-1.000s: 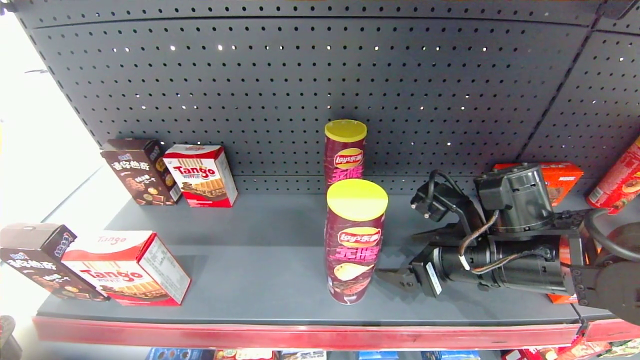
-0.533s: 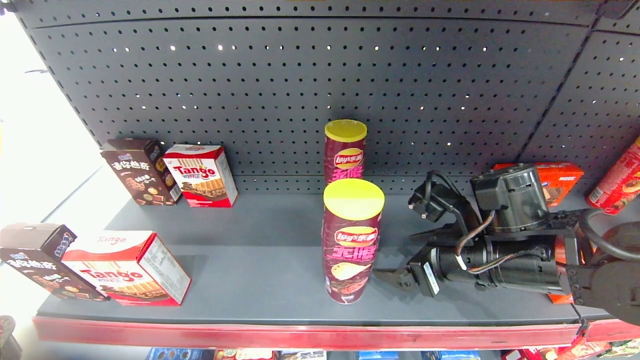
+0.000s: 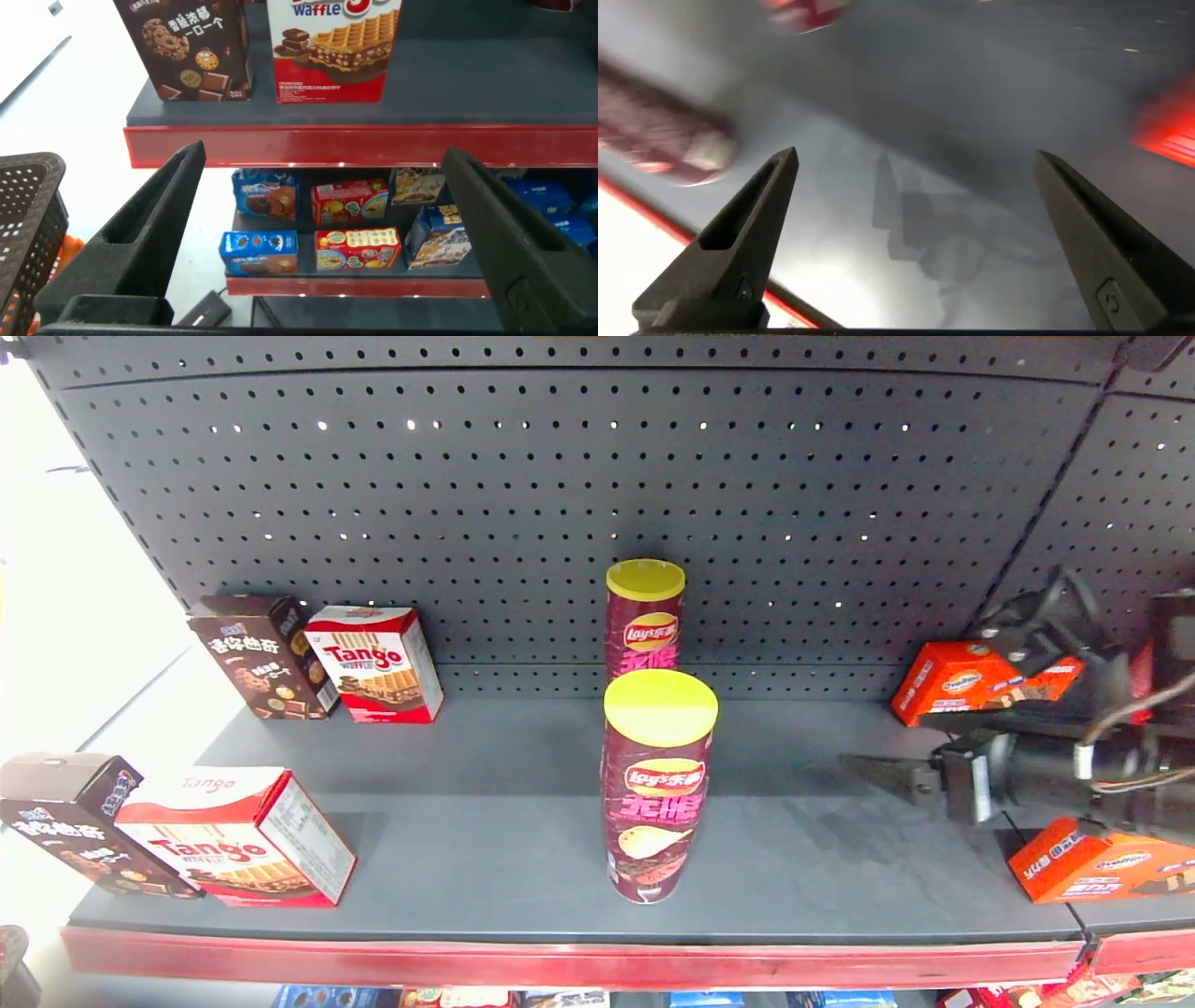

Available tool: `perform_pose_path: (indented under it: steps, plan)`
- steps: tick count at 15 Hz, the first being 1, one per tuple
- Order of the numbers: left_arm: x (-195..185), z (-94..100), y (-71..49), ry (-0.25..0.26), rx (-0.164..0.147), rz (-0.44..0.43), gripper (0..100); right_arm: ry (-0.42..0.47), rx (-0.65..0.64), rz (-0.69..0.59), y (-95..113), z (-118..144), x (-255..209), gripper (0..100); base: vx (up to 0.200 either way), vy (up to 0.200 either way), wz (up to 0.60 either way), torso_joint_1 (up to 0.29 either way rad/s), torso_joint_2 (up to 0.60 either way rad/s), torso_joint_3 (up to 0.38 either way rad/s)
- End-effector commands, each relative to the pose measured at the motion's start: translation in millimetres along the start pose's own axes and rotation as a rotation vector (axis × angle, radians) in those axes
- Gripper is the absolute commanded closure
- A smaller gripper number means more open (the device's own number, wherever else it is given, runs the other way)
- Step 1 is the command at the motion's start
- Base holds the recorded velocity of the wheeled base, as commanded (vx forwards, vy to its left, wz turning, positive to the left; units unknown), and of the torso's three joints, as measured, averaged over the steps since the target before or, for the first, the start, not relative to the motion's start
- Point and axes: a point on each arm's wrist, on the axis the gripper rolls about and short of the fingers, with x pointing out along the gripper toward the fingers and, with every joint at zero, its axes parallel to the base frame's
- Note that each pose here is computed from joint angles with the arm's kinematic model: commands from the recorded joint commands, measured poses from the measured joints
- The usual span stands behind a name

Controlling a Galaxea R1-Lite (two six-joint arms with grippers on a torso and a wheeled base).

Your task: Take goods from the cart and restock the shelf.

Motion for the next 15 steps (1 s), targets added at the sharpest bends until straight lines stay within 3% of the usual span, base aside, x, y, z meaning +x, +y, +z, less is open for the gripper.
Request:
perform_pose_path:
  steps: [1,3,5,6,8,10,13,15]
  plan:
    - [0,0.0,0.0,0.001,0.000,0.000,0,-0.169,0.067,-0.284,-24,-29,-105,0,0.000,0.000,0.00,0.000,0.00,0.000]
    - [0,0.0,0.0,0.001,0.002,-0.001,0,-0.255,0.077,-0.415,-9,-69,-151,0,0.000,0.000,0.00,0.000,0.00,0.000]
    - [0,0.0,-0.1,0.001,0.003,-0.003,0,-0.305,0.063,-0.475,5,-94,-171,0,0.000,0.000,0.00,0.000,0.00,0.000]
    - [0,0.3,0.0,0.001,0.003,-0.004,0,-0.333,0.058,-0.505,20,-120,-187,0,0.000,0.000,0.00,0.000,0.00,0.000]
    - [0,0.2,0.0,0.003,0.003,-0.004,0,-0.301,0.072,-0.501,37,-154,-200,0,0.000,0.000,0.00,0.000,0.00,0.000]
    - [0,0.0,-0.1,0.001,0.003,-0.003,0,-0.250,0.090,-0.499,45,-178,-201,0,0.000,0.000,0.00,0.000,0.00,0.000]
    - [0,0.5,-0.1,0.000,0.003,-0.003,0,-0.195,0.137,-0.553,38,-213,-175,0,0.000,0.000,0.00,0.000,0.00,0.000]
    - [0,0.2,0.0,0.000,0.003,-0.001,0,-0.272,0.139,-0.573,36,-213,-173,0,0.000,0.000,0.00,0.000,0.00,0.000]
